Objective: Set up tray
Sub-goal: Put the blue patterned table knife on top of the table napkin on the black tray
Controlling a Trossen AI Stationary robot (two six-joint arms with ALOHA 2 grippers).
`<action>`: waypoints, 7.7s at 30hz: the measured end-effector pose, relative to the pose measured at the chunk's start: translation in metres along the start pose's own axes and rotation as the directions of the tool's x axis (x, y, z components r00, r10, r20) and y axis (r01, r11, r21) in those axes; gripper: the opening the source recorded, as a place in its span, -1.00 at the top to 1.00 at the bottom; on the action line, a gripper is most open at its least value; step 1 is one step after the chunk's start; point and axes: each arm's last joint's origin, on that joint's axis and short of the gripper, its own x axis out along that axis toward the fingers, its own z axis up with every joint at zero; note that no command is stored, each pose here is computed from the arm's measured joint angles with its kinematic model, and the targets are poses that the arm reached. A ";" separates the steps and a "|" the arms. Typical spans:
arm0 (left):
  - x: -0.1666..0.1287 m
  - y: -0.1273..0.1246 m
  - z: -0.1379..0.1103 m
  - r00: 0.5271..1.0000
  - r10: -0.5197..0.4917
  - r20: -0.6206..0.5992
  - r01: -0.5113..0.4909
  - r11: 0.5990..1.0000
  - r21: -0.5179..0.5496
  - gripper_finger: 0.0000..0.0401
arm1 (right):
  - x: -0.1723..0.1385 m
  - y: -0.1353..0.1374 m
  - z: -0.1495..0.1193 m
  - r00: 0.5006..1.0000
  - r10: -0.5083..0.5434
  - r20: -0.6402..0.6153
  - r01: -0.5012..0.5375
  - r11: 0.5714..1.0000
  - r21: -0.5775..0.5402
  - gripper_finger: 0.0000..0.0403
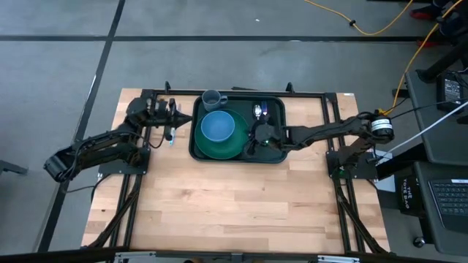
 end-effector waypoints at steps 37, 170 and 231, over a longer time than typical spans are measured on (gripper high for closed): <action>0.009 -0.050 0.026 0.401 0.616 -0.678 -0.698 0.685 0.209 0.96 | 0.002 0.002 0.006 0.990 0.037 0.134 -0.033 0.999 -0.030 0.84; 0.019 -0.015 -0.018 -0.090 0.568 -0.818 -0.837 0.402 0.371 0.86 | 0.002 0.003 0.005 0.990 0.072 0.124 -0.068 0.997 -0.035 0.84; 0.089 -0.066 -0.003 0.956 -0.108 -0.272 0.186 0.942 0.281 0.86 | -0.016 0.021 0.043 0.723 0.542 0.430 -0.433 0.839 -0.329 0.71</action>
